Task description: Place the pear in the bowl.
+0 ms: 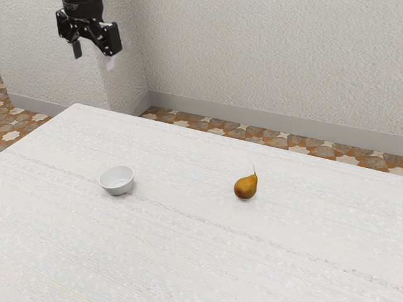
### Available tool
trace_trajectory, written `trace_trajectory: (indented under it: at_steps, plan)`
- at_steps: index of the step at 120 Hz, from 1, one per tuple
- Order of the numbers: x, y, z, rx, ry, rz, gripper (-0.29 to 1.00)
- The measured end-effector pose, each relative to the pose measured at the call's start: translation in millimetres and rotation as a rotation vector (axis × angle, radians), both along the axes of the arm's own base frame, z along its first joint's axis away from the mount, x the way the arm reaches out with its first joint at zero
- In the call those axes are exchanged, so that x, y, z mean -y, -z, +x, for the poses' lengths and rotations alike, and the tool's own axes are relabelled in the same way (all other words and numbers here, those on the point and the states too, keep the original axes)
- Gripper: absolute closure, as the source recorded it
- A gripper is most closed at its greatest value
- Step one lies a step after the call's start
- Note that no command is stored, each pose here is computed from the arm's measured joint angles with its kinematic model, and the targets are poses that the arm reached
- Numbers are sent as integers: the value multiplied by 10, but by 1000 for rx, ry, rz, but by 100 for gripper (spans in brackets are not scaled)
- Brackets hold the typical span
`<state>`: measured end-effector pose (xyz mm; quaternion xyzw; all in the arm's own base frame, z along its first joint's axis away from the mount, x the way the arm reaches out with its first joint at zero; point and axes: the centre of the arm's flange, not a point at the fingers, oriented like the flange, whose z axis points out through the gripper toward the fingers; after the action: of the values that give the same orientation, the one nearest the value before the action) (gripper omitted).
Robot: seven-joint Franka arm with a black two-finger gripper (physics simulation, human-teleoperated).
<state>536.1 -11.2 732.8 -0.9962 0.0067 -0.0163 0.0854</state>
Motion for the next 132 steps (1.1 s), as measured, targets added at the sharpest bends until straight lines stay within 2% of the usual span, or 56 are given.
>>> trace_trajectory:
  at_steps: [29, 49, 67, 87, 98, 132]
  plan:
    - [261, 388, 251, -47, 33, 28, 0]
    - [535, 1043, 557, -109, 68, 50, 0]
    - [634, 1629, 714, -150, 73, -14, 0]
    - [792, 2082, 857, -101, 56, -174, 0]
    - [958, 2361, 1007, -67, 41, -235, 0]
    - [1599, 3250, 1356, -18, 61, -289, 2]
